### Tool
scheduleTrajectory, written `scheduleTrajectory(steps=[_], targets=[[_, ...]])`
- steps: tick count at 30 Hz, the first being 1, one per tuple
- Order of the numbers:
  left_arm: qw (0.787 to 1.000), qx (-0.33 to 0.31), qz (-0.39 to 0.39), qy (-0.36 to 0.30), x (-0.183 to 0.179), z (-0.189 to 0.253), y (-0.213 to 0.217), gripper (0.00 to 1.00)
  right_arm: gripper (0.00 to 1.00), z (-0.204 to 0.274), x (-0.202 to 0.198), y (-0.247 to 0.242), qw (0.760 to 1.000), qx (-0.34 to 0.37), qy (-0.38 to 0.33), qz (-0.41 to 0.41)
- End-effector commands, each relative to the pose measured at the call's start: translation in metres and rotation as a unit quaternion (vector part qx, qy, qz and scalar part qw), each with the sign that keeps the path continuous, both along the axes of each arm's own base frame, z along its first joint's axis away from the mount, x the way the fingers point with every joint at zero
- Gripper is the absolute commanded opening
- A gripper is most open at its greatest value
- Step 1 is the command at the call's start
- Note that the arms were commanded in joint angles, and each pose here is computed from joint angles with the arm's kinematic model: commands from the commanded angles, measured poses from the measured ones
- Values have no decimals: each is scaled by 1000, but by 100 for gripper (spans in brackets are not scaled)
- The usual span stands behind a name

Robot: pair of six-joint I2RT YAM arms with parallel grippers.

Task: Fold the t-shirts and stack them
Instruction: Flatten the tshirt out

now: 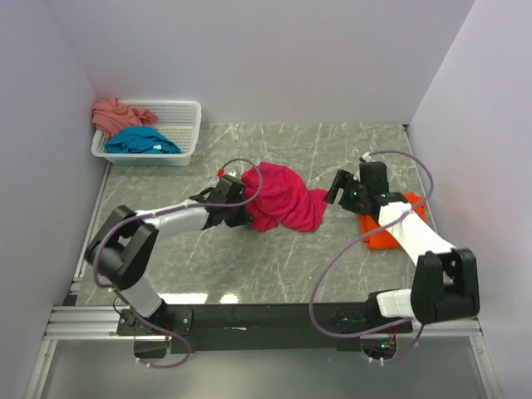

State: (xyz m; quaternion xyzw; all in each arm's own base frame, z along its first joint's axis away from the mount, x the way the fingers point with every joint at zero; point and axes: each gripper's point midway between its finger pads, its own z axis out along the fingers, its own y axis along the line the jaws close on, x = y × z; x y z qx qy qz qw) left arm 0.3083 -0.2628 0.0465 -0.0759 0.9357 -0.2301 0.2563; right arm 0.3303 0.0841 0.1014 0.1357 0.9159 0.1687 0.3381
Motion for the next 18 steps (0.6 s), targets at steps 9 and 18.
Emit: scheduleTrajectory(steps=[9,18], targets=[[990,87,112,-14,-44,31,87,1,81,-27,60,19,992,-93,67,-50],[987,76,142,-30,-54,52,106,1,73,-69,55,25,979,-138,135,-60]])
